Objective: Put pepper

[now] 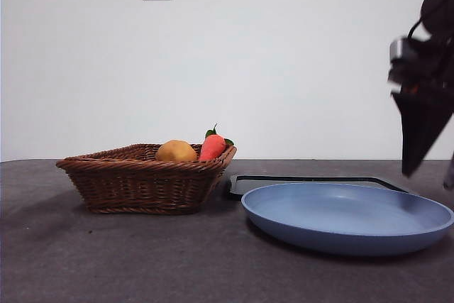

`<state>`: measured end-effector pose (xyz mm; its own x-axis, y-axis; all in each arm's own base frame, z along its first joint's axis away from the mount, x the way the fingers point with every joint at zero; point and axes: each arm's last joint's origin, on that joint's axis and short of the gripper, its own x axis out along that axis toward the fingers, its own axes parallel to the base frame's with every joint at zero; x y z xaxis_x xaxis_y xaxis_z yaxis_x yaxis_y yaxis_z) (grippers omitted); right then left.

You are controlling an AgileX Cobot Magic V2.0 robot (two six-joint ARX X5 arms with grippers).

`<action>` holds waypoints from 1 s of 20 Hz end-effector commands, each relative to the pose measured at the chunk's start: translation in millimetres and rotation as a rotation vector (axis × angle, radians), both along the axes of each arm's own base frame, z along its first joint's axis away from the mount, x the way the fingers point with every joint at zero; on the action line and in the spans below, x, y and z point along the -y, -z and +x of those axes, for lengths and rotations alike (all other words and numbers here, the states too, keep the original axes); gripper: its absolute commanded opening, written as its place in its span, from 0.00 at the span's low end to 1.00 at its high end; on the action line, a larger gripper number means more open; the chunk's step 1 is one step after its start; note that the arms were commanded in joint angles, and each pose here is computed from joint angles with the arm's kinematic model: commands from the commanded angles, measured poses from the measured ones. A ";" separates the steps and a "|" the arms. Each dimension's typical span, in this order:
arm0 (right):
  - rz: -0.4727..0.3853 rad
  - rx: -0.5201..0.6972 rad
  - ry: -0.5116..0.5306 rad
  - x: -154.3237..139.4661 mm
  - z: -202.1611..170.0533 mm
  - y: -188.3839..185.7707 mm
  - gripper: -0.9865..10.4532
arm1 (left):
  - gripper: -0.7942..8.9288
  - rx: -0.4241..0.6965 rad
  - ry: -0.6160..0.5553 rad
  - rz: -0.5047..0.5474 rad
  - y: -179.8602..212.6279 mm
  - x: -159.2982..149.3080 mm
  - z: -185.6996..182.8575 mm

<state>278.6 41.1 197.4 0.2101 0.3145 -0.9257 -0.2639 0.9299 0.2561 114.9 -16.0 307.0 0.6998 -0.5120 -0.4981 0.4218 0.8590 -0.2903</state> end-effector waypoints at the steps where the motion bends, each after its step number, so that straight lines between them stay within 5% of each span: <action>1: -0.039 -0.008 -0.019 -3.6 9.4 10.1 0.34 | 0.46 0.026 0.004 -0.002 -6.0 0.3 0.1; 16: -0.037 -0.054 -0.036 -10.3 18.4 32.7 0.16 | 0.46 0.026 0.004 -0.001 -6.0 0.3 0.1; 20: 0.032 -0.061 -0.045 -12.2 17.8 31.1 0.09 | 0.46 0.025 0.003 -0.001 -5.9 0.3 0.1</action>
